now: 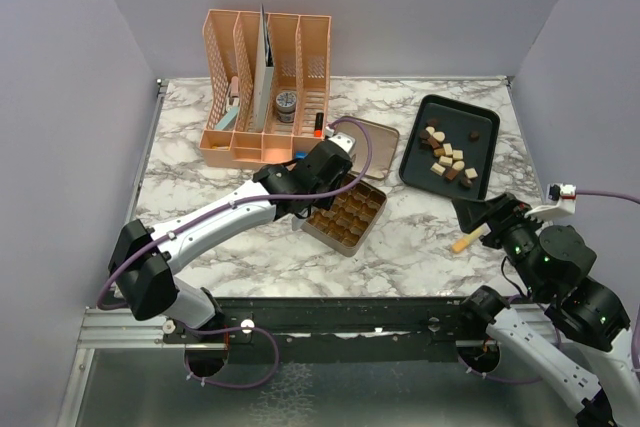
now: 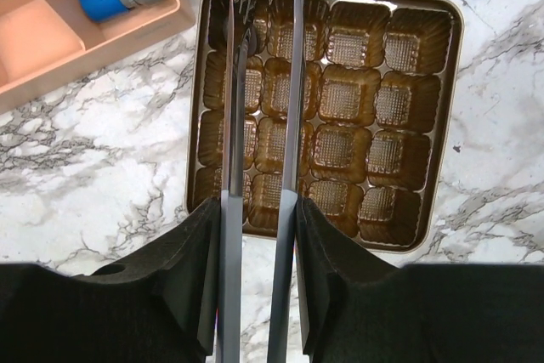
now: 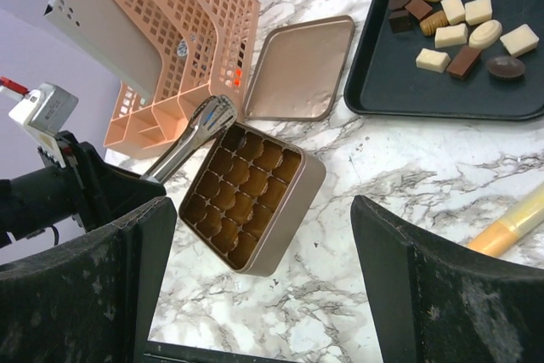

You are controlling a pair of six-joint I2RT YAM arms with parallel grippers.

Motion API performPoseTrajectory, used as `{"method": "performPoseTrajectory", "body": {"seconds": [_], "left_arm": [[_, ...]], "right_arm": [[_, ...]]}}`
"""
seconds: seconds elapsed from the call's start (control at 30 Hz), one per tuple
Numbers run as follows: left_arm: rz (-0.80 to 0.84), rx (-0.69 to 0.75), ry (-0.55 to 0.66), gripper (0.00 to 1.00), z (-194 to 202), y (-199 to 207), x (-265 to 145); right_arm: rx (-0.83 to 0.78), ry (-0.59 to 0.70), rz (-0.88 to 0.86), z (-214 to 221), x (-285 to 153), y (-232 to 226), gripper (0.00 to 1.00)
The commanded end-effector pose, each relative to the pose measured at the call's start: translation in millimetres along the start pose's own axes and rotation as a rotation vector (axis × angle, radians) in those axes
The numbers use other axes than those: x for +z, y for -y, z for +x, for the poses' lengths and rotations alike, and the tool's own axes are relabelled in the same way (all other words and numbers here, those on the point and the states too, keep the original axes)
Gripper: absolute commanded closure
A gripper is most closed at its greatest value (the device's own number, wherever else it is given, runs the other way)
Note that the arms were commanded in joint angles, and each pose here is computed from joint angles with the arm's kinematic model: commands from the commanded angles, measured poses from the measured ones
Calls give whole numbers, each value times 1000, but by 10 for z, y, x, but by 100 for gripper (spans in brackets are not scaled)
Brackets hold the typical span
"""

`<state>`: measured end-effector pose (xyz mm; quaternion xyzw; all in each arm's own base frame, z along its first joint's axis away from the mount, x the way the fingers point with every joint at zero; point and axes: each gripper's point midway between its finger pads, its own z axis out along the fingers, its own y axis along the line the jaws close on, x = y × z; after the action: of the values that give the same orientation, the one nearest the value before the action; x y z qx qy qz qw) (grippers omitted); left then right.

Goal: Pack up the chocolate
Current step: Place the fake chocolate in the packing box.

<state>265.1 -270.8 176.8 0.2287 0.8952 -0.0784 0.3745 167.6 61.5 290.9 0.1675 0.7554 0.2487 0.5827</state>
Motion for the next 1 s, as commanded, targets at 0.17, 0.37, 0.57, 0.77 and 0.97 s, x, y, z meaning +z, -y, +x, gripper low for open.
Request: {"method": "performPoseTrajectory", "body": {"seconds": [0.17, 0.37, 0.57, 0.77, 0.97], "left_arm": [[11, -5, -29, 67, 85, 5, -5], [17, -6, -48, 64, 149, 16, 16], [26, 0, -77, 64, 230, 46, 75], [41, 7, -93, 63, 260, 78, 104], [44, 9, -101, 60, 278, 91, 124]], "right_arm": [[24, 0, -16, 5, 27, -49, 11], [25, -4, -17, 21, 45, -58, 11], [25, -6, -23, 16, 59, -84, 11], [26, -9, -21, 30, 62, -76, 11], [26, -8, -20, 31, 70, -76, 11]]}}
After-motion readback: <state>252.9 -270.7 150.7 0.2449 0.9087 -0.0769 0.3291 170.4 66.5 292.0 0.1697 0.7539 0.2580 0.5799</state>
